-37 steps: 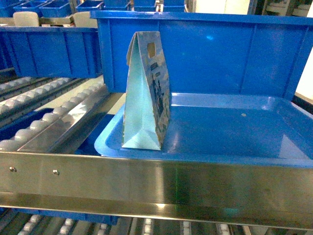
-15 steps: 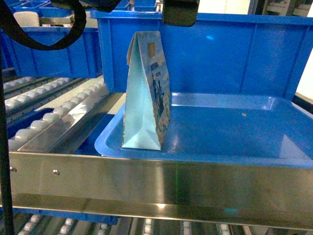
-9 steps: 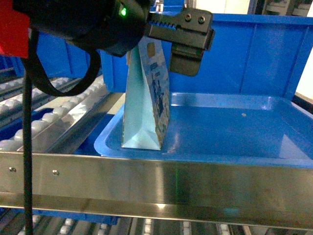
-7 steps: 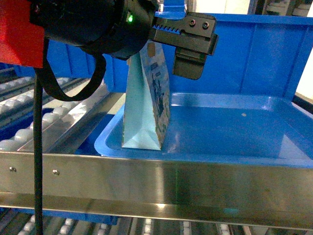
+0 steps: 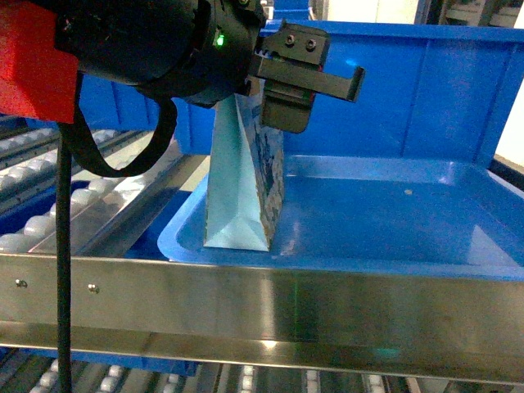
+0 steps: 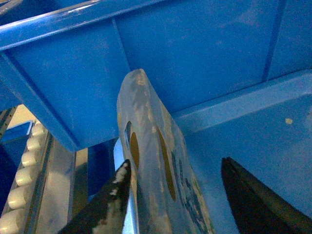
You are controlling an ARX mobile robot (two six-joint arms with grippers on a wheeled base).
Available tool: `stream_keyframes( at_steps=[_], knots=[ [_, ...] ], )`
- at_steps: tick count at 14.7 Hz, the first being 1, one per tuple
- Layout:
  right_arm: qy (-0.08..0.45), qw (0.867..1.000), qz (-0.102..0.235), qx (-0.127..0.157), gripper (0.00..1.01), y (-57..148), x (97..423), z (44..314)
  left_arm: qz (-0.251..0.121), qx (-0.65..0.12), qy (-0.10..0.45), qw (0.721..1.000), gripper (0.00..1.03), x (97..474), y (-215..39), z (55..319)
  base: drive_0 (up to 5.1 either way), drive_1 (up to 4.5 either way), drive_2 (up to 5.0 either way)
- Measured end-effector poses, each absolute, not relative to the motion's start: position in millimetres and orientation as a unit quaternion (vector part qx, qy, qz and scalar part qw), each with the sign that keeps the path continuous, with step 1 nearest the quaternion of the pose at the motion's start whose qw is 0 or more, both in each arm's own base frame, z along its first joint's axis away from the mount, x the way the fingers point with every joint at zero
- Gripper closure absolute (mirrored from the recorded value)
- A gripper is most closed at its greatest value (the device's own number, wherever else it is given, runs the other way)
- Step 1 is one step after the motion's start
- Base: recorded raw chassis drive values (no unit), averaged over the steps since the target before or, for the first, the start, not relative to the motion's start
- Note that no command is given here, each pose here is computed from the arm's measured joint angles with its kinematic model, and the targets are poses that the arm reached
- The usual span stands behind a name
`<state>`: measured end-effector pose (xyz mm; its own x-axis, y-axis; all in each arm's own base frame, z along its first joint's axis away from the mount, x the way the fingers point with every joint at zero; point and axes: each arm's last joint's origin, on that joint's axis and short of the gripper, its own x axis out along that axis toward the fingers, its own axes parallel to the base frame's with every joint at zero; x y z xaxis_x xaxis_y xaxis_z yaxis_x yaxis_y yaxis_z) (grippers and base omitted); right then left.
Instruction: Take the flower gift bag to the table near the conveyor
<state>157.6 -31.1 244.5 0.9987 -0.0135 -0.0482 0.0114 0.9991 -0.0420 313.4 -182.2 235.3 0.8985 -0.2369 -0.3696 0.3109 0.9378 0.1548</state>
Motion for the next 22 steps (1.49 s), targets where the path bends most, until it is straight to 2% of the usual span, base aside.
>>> stream_keyframes(
  at_steps=[4, 5, 9, 14, 15, 18, 22],
  knots=[
    [0.024, 0.999, -0.006, -0.021, 0.98, -31, 158, 245, -0.131, 0.107, 0.178, 0.969, 0.96, 312, -182, 233, 0.0, 0.0, 0.0],
    [0.024, 0.999, -0.006, -0.021, 0.98, -31, 158, 245, -0.129, 0.104, 0.176, 0.97, 1.01, 312, -182, 232, 0.0, 0.0, 0.0],
    [0.024, 0.999, -0.006, -0.021, 0.98, -31, 158, 245, -0.123, 0.102, 0.166, 0.973, 1.01, 310, -182, 229, 0.0, 0.0, 0.0],
    [0.024, 0.999, -0.006, -0.021, 0.98, -31, 158, 245, -0.108, 0.089, 0.126, 0.982, 1.01, 305, -165, 237, 0.0, 0.0, 0.0],
    [0.024, 0.999, -0.006, -0.021, 0.98, -31, 158, 245, -0.102, 0.081, 0.092, 0.987, 1.01, 298, -149, 253, 0.0, 0.0, 0.0],
    [0.024, 0.999, -0.006, -0.021, 0.98, -31, 158, 245, -0.096, 0.067, 0.054, 0.992, 1.01, 289, -129, 273, 0.0, 0.0, 0.0],
    [0.024, 0.999, -0.006, -0.021, 0.98, -31, 158, 245, -0.083, 0.06, 0.013, 0.995, 1.01, 262, -99, 286, 0.0, 0.0, 0.0]
  ],
)
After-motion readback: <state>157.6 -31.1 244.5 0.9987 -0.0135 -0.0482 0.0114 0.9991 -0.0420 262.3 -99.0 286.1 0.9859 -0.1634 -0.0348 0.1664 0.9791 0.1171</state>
